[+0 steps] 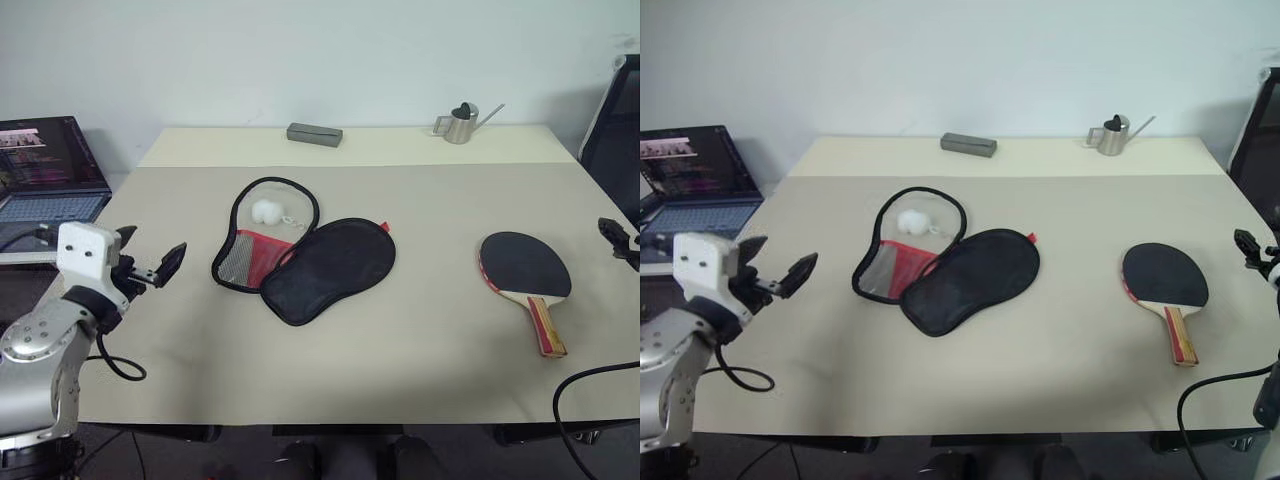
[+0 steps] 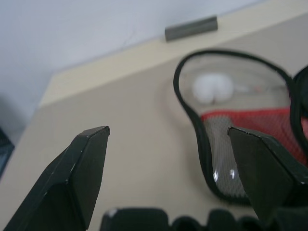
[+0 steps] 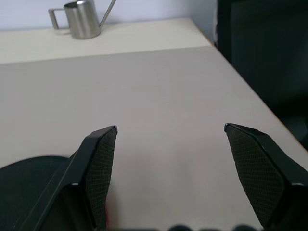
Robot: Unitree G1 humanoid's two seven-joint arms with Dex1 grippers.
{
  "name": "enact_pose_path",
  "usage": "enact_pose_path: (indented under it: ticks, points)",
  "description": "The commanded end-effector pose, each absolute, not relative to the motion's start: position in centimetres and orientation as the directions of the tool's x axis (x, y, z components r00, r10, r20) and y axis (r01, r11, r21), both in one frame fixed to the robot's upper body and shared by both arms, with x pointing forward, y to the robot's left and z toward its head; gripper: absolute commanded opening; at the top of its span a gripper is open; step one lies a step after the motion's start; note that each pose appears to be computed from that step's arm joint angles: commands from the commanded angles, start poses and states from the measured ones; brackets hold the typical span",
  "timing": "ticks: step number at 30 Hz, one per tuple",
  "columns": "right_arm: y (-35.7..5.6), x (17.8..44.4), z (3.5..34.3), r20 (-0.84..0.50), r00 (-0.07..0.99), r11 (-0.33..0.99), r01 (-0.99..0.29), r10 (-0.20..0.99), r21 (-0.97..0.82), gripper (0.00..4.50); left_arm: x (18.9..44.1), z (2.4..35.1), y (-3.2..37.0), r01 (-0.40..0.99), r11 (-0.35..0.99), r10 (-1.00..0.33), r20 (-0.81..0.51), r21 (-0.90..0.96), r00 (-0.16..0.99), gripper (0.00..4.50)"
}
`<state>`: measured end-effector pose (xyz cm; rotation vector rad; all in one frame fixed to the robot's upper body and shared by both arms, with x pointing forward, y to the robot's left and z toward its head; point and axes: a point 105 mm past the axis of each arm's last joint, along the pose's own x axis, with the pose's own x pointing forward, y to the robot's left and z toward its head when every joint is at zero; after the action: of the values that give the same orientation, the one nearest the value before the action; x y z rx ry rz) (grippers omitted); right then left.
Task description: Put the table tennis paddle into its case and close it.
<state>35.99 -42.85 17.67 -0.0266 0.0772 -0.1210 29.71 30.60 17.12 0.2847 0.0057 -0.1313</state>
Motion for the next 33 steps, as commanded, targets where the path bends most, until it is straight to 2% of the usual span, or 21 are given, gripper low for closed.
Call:
enact_pose_path:
  ticks: [1, 9, 16, 21, 28, 33]
  points:
    - [-42.4, 36.3, 19.3, -0.049, 0.995, 0.991, 0.077, -0.083, -0.112, 3.88, 29.9, 17.9, 30.5, 0.125, 0.938, -0.132, -0.002, 0.323, 0.991, 4.29]
    - [-40.6, 37.1, 19.8, -0.01, 1.0, 0.996, -0.018, 0.017, -0.092, 3.88, 31.1, 19.4, 29.5, 0.209, 0.932, -0.23, 0.036, 0.297, 0.973, 4.29]
    - [-36.5, 38.4, 20.1, 0.025, 0.979, 0.977, -0.202, 0.204, -0.07, 3.88, 29.9, 21.1, 30.9, 0.222, 0.935, -0.251, 0.074, 0.275, 0.965, 4.29]
    - [-34.3, 38.7, 20.0, 0.026, 0.957, 0.956, -0.289, 0.29, -0.045, 3.88, 28.6, 20.7, 32.2, 0.225, 0.933, -0.244, 0.036, 0.281, 0.969, 4.29]
    - [-34.3, 38.5, 19.3, 0.0, 0.957, 0.957, -0.292, 0.292, -0.003, 3.88, 28.0, 20.9, 32.8, 0.18, 0.943, -0.204, 0.057, 0.279, 0.977, 4.29]
    - [-32.8, 38.8, 19.4, 0.004, 0.938, 0.938, -0.346, 0.346, 0.021, 3.88, 28.0, 20.8, 33.0, 0.175, 0.946, -0.197, 0.052, 0.274, 0.979, 4.29]
